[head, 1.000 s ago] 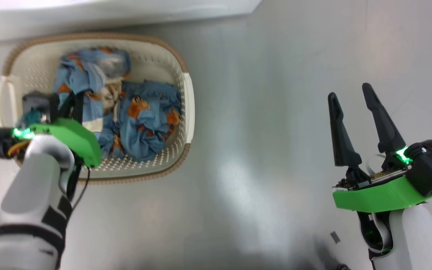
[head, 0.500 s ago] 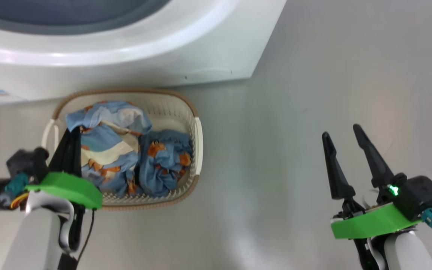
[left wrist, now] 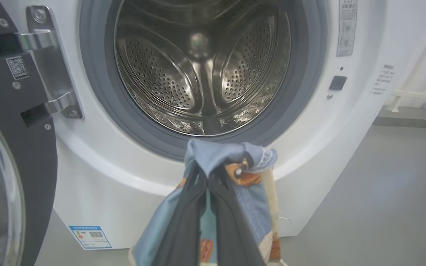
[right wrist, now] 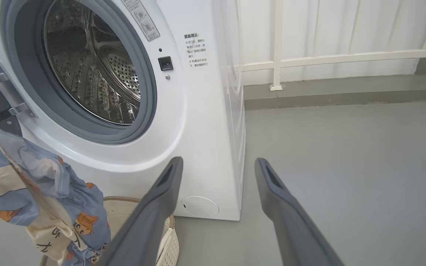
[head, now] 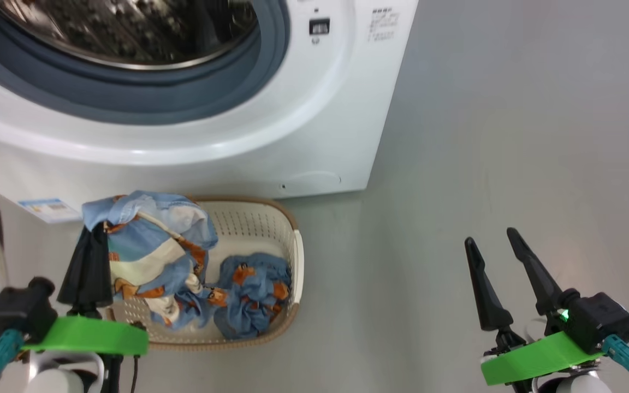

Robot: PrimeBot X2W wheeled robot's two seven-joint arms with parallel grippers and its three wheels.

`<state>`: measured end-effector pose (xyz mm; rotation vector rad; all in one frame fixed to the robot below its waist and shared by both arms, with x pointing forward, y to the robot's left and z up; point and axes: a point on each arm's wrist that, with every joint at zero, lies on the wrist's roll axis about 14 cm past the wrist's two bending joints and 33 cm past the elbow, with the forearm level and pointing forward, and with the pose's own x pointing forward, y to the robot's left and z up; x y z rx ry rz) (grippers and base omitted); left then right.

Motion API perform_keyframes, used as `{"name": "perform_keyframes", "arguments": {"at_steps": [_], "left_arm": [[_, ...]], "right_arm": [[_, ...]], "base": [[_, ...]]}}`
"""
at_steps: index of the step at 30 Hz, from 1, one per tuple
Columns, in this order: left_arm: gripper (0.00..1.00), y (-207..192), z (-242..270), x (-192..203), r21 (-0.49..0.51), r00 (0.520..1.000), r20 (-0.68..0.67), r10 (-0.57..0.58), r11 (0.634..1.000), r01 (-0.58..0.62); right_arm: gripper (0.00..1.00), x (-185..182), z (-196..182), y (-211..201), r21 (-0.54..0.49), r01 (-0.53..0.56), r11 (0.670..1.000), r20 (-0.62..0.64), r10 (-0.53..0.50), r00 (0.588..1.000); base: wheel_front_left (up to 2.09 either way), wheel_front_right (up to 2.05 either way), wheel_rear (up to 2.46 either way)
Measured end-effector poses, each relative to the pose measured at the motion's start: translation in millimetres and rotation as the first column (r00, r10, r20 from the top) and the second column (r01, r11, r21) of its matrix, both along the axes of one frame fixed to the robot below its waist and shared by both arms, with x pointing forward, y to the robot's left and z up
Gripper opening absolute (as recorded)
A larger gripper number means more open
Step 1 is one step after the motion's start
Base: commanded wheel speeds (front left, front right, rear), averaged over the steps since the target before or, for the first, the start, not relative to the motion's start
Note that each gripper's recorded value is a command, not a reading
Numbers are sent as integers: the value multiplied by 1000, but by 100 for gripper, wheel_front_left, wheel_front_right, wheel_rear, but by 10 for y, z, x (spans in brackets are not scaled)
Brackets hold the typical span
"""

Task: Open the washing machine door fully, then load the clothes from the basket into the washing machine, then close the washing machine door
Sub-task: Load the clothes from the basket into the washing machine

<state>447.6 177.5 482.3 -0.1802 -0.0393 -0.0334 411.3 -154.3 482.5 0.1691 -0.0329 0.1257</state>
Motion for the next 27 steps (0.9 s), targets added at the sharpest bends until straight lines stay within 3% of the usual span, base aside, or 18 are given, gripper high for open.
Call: {"name": "perform_keyframes", "arguments": {"at_steps": [13, 27], "left_arm": [[0, 92, 517, -428, -3, 990, 131, 48, 999, -48], [0, 180, 459, -574, 4, 991, 108, 85, 996, -85]], "right_arm": [[100, -223, 329, -7, 2, 3, 1000, 83, -4, 997], [100, -220, 363, 34, 7, -9, 1000, 93, 8, 996]], "base": [[0, 0, 0], [0, 0, 0]]}}
